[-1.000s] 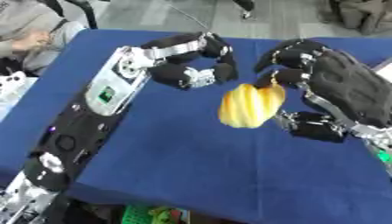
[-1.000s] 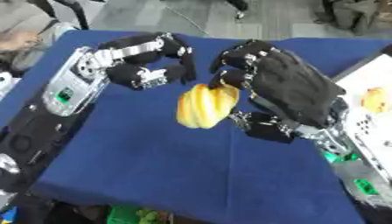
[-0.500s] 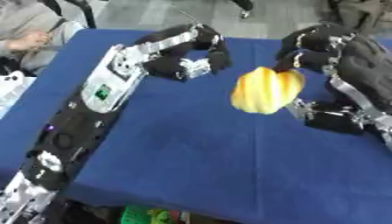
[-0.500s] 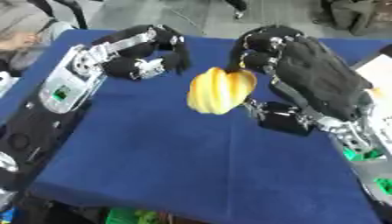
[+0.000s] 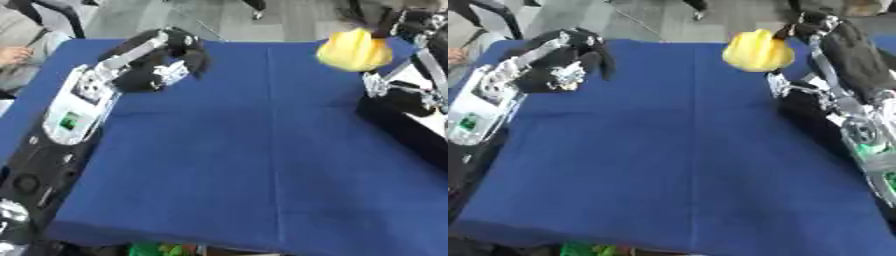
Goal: Pick up the objects with one hand, pass them to the other hand, and then place them into the box on the other side of the table.
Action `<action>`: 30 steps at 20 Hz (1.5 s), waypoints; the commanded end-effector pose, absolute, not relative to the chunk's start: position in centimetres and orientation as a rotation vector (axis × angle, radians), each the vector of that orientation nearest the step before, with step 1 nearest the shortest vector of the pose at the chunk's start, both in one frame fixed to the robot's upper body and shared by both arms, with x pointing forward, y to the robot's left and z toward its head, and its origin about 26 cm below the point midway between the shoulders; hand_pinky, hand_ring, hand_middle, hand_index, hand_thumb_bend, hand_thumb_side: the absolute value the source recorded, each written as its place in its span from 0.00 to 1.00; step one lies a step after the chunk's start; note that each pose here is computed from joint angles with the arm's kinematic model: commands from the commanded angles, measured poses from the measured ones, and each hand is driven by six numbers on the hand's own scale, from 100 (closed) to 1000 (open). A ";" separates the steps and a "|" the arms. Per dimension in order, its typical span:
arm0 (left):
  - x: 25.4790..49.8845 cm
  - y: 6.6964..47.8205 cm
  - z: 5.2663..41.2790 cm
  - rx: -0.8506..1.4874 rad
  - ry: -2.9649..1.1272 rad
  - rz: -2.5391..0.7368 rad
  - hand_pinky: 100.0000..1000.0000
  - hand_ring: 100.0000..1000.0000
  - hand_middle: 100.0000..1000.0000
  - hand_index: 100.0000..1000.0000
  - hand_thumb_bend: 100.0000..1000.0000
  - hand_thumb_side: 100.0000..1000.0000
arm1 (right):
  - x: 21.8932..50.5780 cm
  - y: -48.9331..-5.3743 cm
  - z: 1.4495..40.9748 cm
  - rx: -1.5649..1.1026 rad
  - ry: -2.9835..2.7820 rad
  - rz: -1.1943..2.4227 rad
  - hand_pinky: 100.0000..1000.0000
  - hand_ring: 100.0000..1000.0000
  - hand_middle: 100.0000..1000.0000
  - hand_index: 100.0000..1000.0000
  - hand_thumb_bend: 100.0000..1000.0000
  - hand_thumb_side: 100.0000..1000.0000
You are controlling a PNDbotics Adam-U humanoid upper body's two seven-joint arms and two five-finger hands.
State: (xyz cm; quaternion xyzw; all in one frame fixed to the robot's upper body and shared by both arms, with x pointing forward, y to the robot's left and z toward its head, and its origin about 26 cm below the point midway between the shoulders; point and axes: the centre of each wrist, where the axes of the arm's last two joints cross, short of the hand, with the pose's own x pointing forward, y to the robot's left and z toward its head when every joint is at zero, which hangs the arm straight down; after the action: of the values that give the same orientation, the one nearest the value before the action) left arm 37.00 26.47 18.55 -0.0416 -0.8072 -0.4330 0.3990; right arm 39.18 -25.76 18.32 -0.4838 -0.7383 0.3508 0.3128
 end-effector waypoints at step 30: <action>37.4 36.4 19.6 0.481 -1.920 -1.010 0.75 0.52 0.54 0.68 0.00 0.46 | 30.9 -25.3 27.3 -1.795 -1.974 1.247 0.86 0.80 0.81 0.93 0.26 0.00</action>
State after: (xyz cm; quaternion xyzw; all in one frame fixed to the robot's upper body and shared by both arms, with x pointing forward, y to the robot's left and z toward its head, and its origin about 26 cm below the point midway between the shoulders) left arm 37.34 34.98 18.11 0.1593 -0.7817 -0.3959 0.4548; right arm 32.20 -26.31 26.09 -0.6201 -0.6466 0.4227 0.1370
